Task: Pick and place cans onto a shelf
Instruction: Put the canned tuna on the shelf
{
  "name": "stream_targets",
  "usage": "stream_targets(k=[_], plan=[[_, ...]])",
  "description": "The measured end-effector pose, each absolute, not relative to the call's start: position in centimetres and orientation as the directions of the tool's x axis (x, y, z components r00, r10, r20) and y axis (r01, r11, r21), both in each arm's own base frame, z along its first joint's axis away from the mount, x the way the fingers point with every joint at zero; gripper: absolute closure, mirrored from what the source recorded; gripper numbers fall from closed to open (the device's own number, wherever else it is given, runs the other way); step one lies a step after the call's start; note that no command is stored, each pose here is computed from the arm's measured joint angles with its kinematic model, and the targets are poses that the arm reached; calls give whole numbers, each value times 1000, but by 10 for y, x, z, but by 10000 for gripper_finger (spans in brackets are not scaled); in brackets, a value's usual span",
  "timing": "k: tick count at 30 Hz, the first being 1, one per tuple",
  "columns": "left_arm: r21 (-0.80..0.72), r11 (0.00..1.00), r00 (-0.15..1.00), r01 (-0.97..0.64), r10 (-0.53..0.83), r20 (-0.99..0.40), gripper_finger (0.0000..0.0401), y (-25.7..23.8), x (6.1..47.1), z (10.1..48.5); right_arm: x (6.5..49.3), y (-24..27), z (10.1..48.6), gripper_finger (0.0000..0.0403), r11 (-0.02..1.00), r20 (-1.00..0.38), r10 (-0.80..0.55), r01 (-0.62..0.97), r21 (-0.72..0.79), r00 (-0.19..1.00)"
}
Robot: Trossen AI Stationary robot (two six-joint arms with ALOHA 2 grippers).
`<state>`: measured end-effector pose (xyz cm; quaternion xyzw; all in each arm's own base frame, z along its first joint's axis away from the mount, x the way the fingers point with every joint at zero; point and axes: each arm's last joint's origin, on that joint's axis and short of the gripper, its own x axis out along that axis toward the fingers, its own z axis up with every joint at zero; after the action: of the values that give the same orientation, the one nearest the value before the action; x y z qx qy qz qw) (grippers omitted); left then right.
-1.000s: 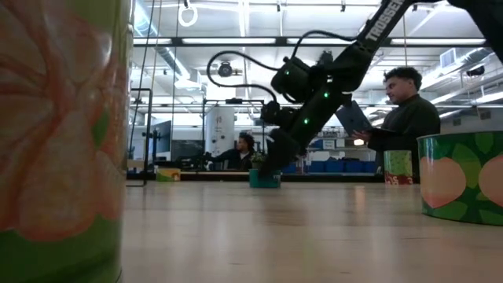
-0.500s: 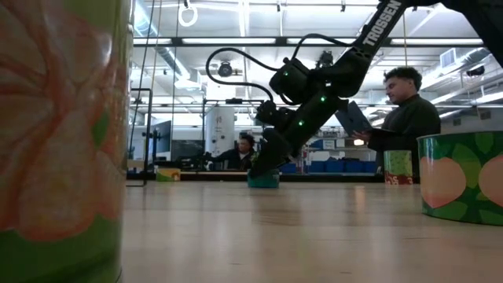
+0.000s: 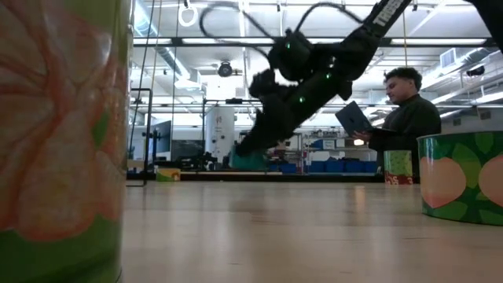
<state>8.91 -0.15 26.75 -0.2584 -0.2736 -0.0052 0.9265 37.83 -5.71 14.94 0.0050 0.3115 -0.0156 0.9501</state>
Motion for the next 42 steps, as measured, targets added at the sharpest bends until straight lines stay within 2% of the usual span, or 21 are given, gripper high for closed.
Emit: stream_targets(k=[5, 7, 12, 17, 22, 26, 29, 35, 42], plan=[[-471, 875, 900, 112, 112, 421, 358, -5, 117, 300, 395, -12, 138, 113, 1000, -600, -2, 11, 12, 800], [-426, 901, 925, 82, 90, 369, 358, -7, 132, 313, 407, 3, 133, 109, 1000, -602, -13, 7, -12, 798], [-308, 950, 992, -48, 81, 94, 348, -9, 162, 335, 437, 24, 123, 96, 1000, -632, -20, 14, -15, 775], [-194, 972, 980, -130, 96, -173, 304, -8, 171, 361, 453, 28, 121, 70, 999, -657, -36, 32, -18, 753], [-102, 985, 944, -139, 101, -314, 235, -8, 167, 384, 456, 28, 144, 45, 999, -651, -35, 32, -17, 758], [-69, 988, 921, -138, 102, -376, 183, -7, 163, 388, 441, 30, 180, 41, 999, -673, -42, 33, -27, 738], [-70, 987, 906, -144, 103, -411, 161, -7, 164, 383, 421, 35, 209, 43, 998, -715, -60, 33, -51, 697], [-80, 978, 804, -193, 110, -584, 154, -9, 183, 360, 366, 38, 264, 44, 990, -779, -144, 94, -109, 610], [-36, 985, 694, -167, 92, -714, 149, -12, 218, 331, 297, 31, 307, 43, 959, -717, -257, 264, -106, 647]])
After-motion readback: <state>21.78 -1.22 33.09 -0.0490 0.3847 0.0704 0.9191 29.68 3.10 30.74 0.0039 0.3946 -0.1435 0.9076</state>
